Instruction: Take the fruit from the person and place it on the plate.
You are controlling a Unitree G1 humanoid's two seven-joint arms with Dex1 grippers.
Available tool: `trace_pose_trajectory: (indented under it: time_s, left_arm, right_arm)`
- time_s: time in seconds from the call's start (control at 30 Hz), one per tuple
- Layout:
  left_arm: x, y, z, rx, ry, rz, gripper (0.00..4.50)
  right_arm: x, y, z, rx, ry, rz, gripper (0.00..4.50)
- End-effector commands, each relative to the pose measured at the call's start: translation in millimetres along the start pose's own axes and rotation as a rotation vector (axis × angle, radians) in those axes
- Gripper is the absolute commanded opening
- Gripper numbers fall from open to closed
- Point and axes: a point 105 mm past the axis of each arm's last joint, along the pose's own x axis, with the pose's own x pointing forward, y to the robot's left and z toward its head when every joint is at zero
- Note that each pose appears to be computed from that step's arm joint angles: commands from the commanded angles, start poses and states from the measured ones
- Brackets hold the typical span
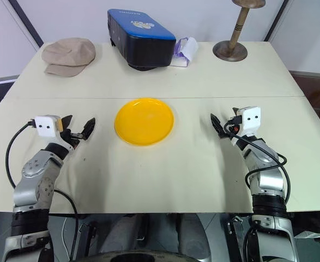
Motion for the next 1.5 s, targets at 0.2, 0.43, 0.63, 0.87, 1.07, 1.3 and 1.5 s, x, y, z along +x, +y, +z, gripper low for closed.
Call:
trace_pose_trajectory:
  time_s: [0.2, 0.43, 0.63, 0.87, 1.07, 1.3, 1.5]
  left_arm:
    - [-1.2, 4.1, 19.7, 0.031, -0.066, -0.007, 4.47]
    - [-0.9, 6.7, 21.0, 0.031, -0.069, 0.001, 4.47]
    - [-0.7, 7.0, 21.3, 0.041, -0.068, -0.001, 4.47]
    - [0.2, 5.3, 25.0, 0.069, -0.070, -0.024, 4.47]
    - [0.3, -0.1, 31.5, 0.105, -0.074, -0.102, 4.47]
    - [1.5, 1.0, 38.8, 0.137, -0.074, -0.150, 4.47]
    - [2.5, -1.0, 37.6, 0.132, -0.066, -0.168, 4.47]
  right_arm:
    - [1.0, -2.7, 20.4, -0.037, -0.068, -0.011, 4.50]
    - [1.1, -1.3, 21.2, -0.040, -0.068, -0.013, 4.50]
    - [1.1, -1.9, 20.9, -0.043, -0.063, -0.019, 4.50]
    - [1.5, -2.1, 20.7, -0.047, -0.059, -0.021, 4.50]
    - [1.8, -1.3, 20.6, -0.049, -0.057, -0.019, 4.50]
    - [2.0, -0.6, 20.5, -0.051, -0.054, -0.016, 4.50]
    - [-0.1, 5.6, 26.8, -0.034, -0.062, 0.027, 4.50]
